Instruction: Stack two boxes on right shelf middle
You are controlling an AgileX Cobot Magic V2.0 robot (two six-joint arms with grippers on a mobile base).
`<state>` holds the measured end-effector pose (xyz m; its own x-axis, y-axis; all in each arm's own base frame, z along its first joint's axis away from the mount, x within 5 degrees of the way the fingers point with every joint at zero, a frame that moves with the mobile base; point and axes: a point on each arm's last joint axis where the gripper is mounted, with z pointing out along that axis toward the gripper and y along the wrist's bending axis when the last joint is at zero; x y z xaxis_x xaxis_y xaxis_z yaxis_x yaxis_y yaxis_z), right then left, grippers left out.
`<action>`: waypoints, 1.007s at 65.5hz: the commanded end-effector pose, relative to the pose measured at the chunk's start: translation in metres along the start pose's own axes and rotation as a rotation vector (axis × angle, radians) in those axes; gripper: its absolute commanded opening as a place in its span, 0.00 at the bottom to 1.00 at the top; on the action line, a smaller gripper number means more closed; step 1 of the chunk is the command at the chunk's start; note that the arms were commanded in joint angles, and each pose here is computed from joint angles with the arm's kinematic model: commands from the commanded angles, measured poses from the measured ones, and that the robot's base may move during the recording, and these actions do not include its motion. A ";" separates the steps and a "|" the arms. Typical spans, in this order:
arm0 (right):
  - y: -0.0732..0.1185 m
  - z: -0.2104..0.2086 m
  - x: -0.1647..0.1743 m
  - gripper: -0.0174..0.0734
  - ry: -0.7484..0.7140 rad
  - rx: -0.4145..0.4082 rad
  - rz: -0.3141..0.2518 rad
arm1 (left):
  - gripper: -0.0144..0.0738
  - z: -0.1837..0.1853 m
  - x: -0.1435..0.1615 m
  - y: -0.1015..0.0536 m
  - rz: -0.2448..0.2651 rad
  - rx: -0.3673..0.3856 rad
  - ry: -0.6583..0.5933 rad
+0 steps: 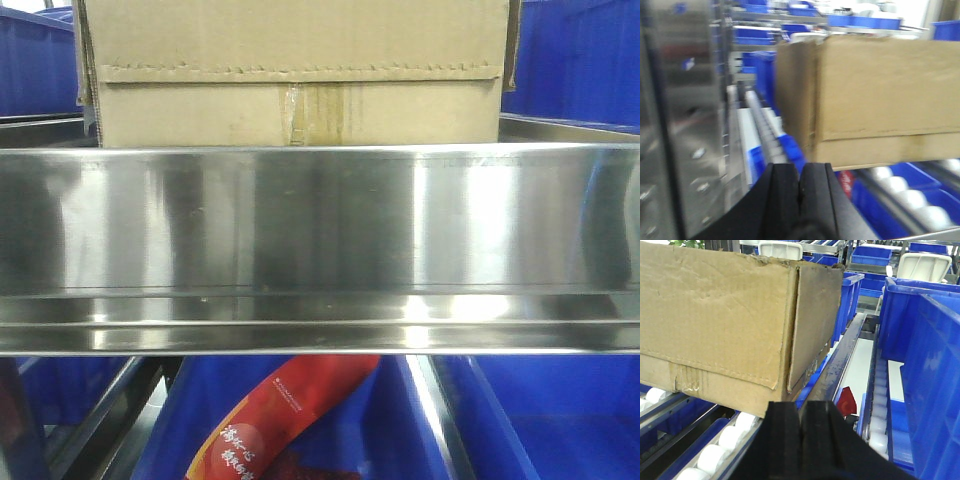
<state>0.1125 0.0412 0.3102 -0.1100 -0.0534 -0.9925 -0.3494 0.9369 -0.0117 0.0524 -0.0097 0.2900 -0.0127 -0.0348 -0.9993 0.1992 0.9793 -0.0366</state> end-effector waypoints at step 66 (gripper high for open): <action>-0.001 -0.001 -0.002 0.02 -0.031 0.011 -0.009 | 0.04 0.002 0.073 0.013 0.027 -0.194 -0.140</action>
<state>0.1122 0.0411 0.3109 -0.1035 -0.0510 -0.9933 -0.3486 0.9372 -0.0117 0.0565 -0.0004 0.2143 0.0997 -0.0219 -0.9948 0.0093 0.9997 -0.0211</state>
